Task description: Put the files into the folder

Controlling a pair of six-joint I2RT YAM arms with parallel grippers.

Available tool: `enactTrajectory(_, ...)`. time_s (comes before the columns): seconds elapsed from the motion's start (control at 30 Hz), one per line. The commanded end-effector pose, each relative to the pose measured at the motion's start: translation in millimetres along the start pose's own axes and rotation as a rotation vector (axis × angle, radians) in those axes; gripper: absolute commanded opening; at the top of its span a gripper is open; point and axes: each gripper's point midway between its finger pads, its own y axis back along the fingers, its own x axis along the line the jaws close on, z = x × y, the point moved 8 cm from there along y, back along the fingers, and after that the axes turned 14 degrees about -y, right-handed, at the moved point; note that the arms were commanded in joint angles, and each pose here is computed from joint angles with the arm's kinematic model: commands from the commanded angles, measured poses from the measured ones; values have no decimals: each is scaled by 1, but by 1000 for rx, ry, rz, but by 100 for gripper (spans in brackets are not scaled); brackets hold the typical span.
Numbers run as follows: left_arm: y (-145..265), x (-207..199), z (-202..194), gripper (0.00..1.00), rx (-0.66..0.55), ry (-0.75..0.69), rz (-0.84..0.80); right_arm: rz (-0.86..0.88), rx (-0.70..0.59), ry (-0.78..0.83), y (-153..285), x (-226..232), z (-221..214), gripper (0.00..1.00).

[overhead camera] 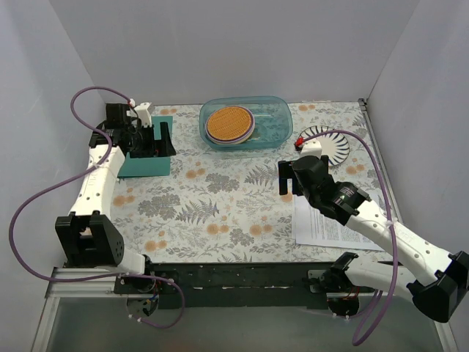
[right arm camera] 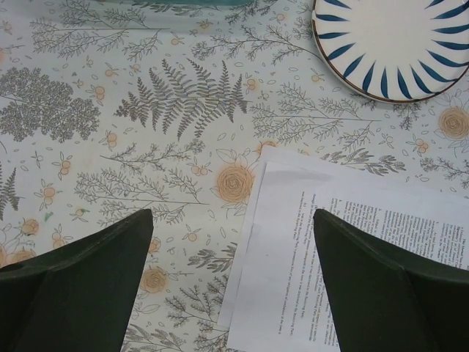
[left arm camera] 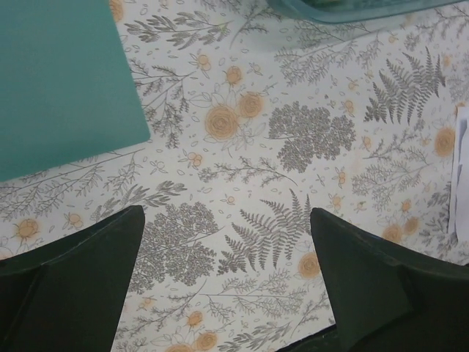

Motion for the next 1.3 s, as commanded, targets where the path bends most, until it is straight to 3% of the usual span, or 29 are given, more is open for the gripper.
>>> enactTrajectory(0.0, -10, 41, 17, 98, -36, 57, 114, 47, -44, -17, 5, 4, 8, 99)
enactTrajectory(0.17, -14, 118, 45, 98, -122, 245, 135, 81, -73, -27, 9, 1, 6, 99)
enactTrajectory(0.23, -38, 144, 41, 98, -78, 287, 161, 100, -77, -31, 9, 2, 5, 99)
enactTrajectory(0.4, -61, 187, 68, 98, -130, 268, 281, 137, -76, -36, 8, 4, -1, 99)
enactTrajectory(0.57, -99, 224, 70, 98, -133, 300, 335, 165, -49, -34, 2, 10, -10, 99)
enactTrajectory(0.9, -145, 271, 59, 98, -144, 352, 483, 204, -60, -37, 3, 20, -6, 99)
enactTrajectory(1.1, -169, 280, 39, 98, -99, 386, 553, 210, -72, -45, 10, 17, -4, 99)
enactTrajectory(1.27, -168, 281, 38, 98, -150, 374, 598, 197, -65, -51, 12, 12, -7, 98)
